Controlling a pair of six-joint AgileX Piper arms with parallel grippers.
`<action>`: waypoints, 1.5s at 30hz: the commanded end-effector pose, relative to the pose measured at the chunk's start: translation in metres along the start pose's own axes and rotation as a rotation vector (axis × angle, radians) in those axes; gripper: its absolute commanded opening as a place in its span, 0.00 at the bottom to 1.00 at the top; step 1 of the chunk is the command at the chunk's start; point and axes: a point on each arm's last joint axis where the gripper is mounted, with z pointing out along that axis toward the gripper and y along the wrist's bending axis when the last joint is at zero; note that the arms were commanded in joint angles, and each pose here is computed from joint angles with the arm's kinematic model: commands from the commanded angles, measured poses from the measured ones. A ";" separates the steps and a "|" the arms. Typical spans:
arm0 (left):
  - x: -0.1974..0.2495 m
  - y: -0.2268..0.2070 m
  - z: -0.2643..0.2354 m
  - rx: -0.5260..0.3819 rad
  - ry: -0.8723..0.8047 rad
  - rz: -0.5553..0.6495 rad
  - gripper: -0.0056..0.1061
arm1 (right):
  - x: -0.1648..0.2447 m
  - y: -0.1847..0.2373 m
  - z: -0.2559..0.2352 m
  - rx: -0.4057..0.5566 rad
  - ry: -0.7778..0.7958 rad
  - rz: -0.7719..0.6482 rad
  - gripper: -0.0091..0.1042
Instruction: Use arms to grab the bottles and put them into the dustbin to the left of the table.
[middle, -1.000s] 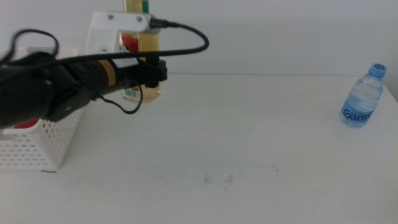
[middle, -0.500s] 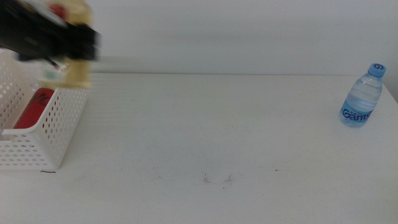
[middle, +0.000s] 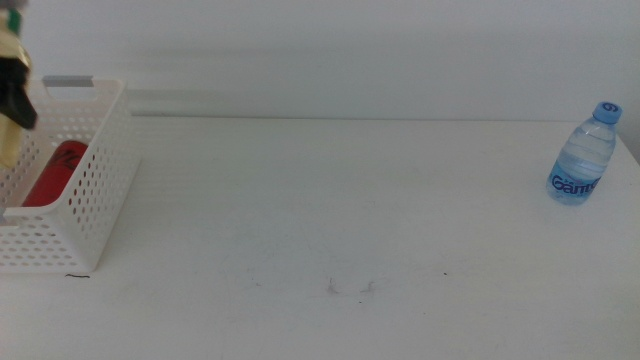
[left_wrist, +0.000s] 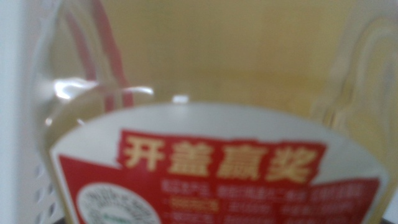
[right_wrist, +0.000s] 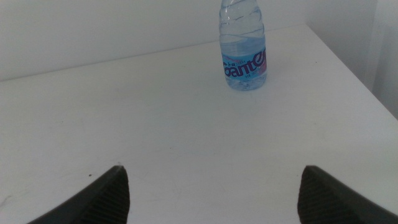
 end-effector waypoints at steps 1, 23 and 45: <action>-0.007 0.002 0.003 0.008 -0.032 0.012 0.03 | 0.000 0.000 0.000 0.006 -0.012 -0.006 0.74; -0.005 0.022 0.114 0.091 0.208 0.074 0.81 | 0.000 0.000 0.000 0.006 -0.012 -0.006 0.74; 0.069 -0.160 -0.159 0.286 -0.497 0.418 0.89 | 0.000 0.000 0.000 0.005 -0.012 -0.002 0.74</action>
